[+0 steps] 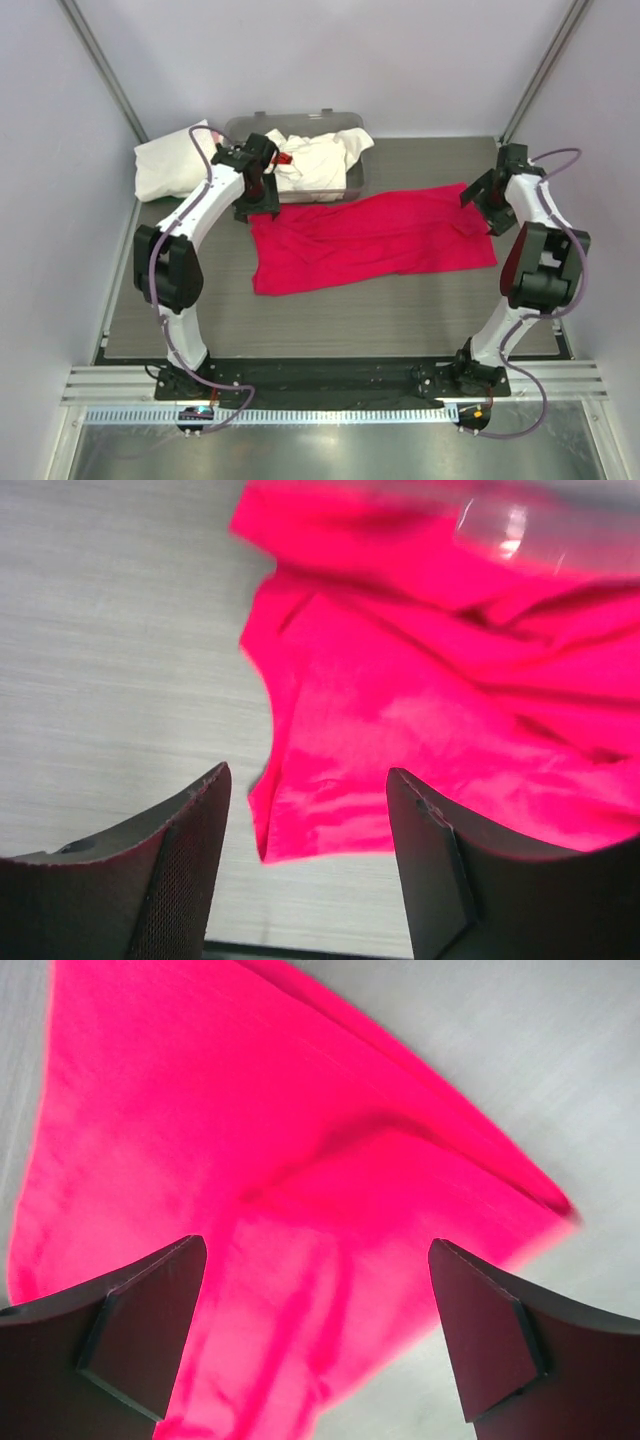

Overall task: Fold and stack the t-shirts
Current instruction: Fold the tshirt

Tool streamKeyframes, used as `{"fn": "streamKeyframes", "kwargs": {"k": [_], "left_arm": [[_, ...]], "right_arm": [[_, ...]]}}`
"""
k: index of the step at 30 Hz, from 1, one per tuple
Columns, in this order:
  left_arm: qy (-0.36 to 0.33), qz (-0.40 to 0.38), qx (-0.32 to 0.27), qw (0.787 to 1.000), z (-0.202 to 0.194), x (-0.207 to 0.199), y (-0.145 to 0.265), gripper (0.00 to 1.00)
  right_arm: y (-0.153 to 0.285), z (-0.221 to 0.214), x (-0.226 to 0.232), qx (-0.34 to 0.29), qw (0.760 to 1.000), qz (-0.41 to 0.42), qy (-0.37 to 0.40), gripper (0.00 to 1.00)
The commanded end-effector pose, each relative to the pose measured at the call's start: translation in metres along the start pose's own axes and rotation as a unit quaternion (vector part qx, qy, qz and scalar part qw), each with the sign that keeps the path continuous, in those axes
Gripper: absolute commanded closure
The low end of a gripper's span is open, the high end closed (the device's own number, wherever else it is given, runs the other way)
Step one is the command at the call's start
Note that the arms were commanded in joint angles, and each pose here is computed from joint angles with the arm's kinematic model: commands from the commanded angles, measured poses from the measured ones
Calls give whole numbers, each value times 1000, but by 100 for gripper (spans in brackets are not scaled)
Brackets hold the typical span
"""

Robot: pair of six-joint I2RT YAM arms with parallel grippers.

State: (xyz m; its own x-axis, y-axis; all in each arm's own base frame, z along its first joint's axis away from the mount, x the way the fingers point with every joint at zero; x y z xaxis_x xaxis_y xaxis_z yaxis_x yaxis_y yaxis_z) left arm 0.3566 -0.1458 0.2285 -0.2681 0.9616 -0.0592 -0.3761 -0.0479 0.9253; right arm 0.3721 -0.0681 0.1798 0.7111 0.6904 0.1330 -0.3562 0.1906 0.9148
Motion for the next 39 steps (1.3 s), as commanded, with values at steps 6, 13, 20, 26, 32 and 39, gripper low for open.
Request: {"fn": "streamKeyframes", "kwargs": {"k": [6,13,20,26,32,39], "left_arm": [[122,-105,-54,985,-83,53,55,35],[207,-166,-42,963,-146,73,6,35],[235,-160,-23,959,-163,75,-22,34],[244,-159,-26,956,-169,75,-39,33],[240,-149,-12,959,-171,67,-52,45],[225,-159,-59,959,-118,37,-22,91]], "right_arm": [[33,-58,-86,-10,996,49,-73,18],[4,-82,-98,17,991,106,-84,36],[-18,-77,-96,21,991,96,-90,37],[-33,-75,-96,27,992,89,-87,41],[-43,-74,-95,34,992,91,-85,69],[-41,-58,-75,61,984,137,-93,99]]}}
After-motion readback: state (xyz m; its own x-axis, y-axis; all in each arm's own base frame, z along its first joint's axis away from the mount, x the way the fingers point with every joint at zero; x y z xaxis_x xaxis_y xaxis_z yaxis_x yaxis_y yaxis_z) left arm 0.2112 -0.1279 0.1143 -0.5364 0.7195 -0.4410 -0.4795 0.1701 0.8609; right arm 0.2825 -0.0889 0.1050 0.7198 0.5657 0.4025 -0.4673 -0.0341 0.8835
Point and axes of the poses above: each gripper's point midway between its finger pads, its own y axis back along the fingers, its own x axis along the line the jaws close on, z = x × y, the point moved 10 cm from there along y, back along the fingers, and after that the axes turned 7 degrees about y, right-handed, at the moved point
